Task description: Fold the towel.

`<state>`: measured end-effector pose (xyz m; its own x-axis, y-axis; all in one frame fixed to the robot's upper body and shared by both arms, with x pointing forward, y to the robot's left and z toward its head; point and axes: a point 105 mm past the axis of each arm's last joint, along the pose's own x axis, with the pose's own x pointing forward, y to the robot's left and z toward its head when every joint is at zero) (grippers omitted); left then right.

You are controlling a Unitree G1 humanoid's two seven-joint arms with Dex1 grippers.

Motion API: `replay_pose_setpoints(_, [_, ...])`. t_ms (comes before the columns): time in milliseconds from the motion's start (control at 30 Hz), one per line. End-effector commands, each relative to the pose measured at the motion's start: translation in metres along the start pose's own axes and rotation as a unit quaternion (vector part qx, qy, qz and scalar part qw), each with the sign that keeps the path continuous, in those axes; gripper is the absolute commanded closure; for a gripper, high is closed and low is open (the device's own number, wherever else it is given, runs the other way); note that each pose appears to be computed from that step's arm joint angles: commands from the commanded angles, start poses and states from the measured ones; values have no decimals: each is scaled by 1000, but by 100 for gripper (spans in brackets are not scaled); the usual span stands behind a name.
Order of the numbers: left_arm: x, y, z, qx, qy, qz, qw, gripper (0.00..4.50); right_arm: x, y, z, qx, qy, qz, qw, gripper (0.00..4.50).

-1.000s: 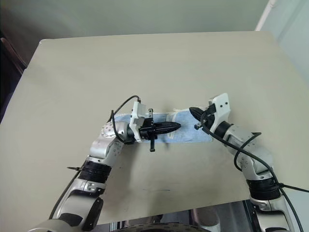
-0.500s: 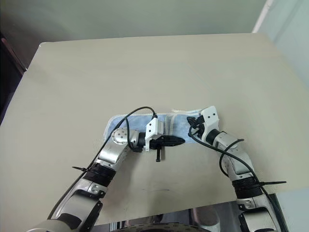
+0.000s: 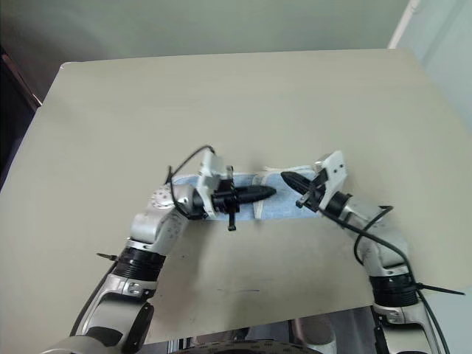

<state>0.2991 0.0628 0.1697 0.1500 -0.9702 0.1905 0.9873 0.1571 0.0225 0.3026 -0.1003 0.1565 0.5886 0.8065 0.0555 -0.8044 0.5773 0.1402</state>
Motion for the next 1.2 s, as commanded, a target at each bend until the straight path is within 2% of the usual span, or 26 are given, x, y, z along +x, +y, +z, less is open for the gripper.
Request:
replay_pose_setpoints(33, [-10, -2, 49, 18, -57, 10, 998, 432, -6, 16, 26, -19, -19, 42, 999, 449])
replay_pose_setpoints(100, [-24, 5, 62, -15, -69, 41, 997, 393, -7, 22, 26, -18, -7, 60, 998, 411])
replay_pose_setpoints(167, [-45, 16, 58, -42, -38, 99, 993, 325, -8, 27, 22, -30, 19, 79, 996, 354])
replay_pose_setpoints(300, [-104, 31, 28, -76, 100, 209, 970, 189, -6, 26, 15, -43, 44, 89, 994, 223])
replay_pose_setpoints(400, [-141, 45, 33, -113, 107, 310, 938, 83, -3, 26, 11, -50, 57, 102, 992, 117])
replay_pose_setpoints(467, [-158, 44, 39, -142, 104, 340, 924, 6, 0, 27, 8, -53, 65, 110, 990, 44])
replay_pose_setpoints(500, [-170, 45, 39, -157, 109, 370, 909, 0, 1, 25, 4, -57, 73, 112, 989, 7])
replay_pose_setpoints(533, [-177, 46, 39, -166, 113, 391, 898, 0, 2, 24, 2, -61, 79, 114, 989, 3])
replay_pose_setpoints(633, [-189, 36, 38, -234, 107, 400, 880, 0, 5, 21, -2, -64, 87, 116, 987, 3])
replay_pose_setpoints(700, [-207, 19, 32, -302, 124, 433, 840, 0, 12, 15, -1, -62, 83, 103, 989, 3])
replay_pose_setpoints(767, [-215, 3, 27, -344, 143, 442, 816, 0, 16, 13, -1, -58, 79, 100, 990, 3])
replay_pose_setpoints(933, [-228, -34, 20, -429, 136, 413, 792, 0, 25, 18, 9, -13, 53, 114, 992, 3])
replay_pose_setpoints(1100, [-233, -40, 17, -473, 121, 412, 769, 0, 31, 9, 18, 17, 37, 93, 995, 3])
replay_pose_setpoints(1200, [-230, -43, 5, -490, 127, 414, 756, 0, 32, 8, 15, 19, 40, 85, 995, 3])
